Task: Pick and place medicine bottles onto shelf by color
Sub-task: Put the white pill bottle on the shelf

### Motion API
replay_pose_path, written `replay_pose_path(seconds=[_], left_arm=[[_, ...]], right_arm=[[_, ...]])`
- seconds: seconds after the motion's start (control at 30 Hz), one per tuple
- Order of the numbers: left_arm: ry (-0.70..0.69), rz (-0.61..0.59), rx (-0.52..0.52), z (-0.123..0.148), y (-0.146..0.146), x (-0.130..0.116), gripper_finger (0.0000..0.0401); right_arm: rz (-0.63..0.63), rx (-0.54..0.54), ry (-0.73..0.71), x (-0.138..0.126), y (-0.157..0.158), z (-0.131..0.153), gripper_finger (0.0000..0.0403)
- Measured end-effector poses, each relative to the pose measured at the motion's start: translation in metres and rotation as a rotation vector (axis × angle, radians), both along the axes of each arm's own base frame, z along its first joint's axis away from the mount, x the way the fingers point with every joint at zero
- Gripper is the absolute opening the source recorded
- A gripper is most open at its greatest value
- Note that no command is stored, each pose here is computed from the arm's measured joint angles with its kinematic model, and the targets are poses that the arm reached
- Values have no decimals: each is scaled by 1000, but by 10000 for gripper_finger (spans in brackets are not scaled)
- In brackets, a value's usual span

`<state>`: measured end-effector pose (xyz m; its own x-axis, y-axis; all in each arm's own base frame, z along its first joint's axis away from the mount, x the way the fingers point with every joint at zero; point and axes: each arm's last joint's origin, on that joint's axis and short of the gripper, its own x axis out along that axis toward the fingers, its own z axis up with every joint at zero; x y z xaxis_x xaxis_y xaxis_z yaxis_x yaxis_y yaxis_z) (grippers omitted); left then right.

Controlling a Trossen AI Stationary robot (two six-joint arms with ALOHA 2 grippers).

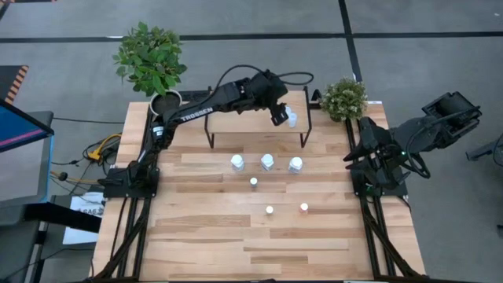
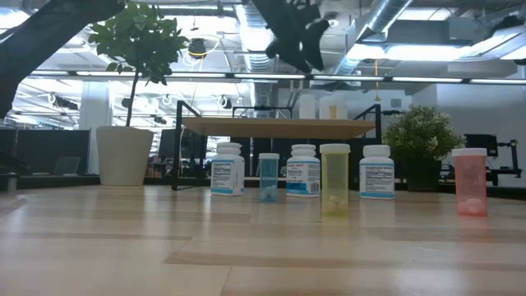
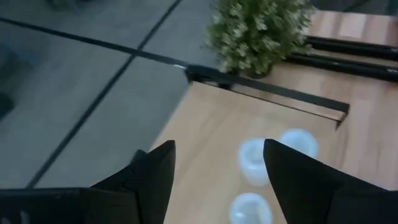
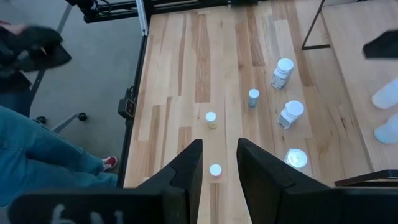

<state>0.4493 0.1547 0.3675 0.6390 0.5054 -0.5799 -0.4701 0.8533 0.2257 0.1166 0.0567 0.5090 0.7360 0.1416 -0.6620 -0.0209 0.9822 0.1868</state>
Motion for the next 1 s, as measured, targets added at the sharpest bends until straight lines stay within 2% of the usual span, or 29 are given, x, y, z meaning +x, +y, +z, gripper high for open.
replay_pose_path(seconds=[0.07, 0.17, 0.37, 0.47, 0.63, 0.73, 1.0], left_arm=[[-16, 18, 1, 9, -3, -8, 229], [39, 57, -62, 10, -7, -19, 210], [200, 250, -193, -14, -4, -36, 121], [219, 298, -205, -30, 1, -33, 73], [169, 275, -200, -47, 6, -23, 14], [192, 282, -210, -57, 7, -22, 3], [148, 231, -251, -61, 7, -18, 3]], right_arm=[[0, 1, -1, 0, 0, 0, 122], [0, 1, 0, 0, 0, 0, 122], [0, 0, 0, 0, 0, 0, 122], [0, 0, 0, 0, 0, 0, 122], [0, 1, 0, 0, 0, 0, 122], [0, 1, 0, 0, 0, 0, 122], [0, 1, -1, 0, 0, 0, 122]])
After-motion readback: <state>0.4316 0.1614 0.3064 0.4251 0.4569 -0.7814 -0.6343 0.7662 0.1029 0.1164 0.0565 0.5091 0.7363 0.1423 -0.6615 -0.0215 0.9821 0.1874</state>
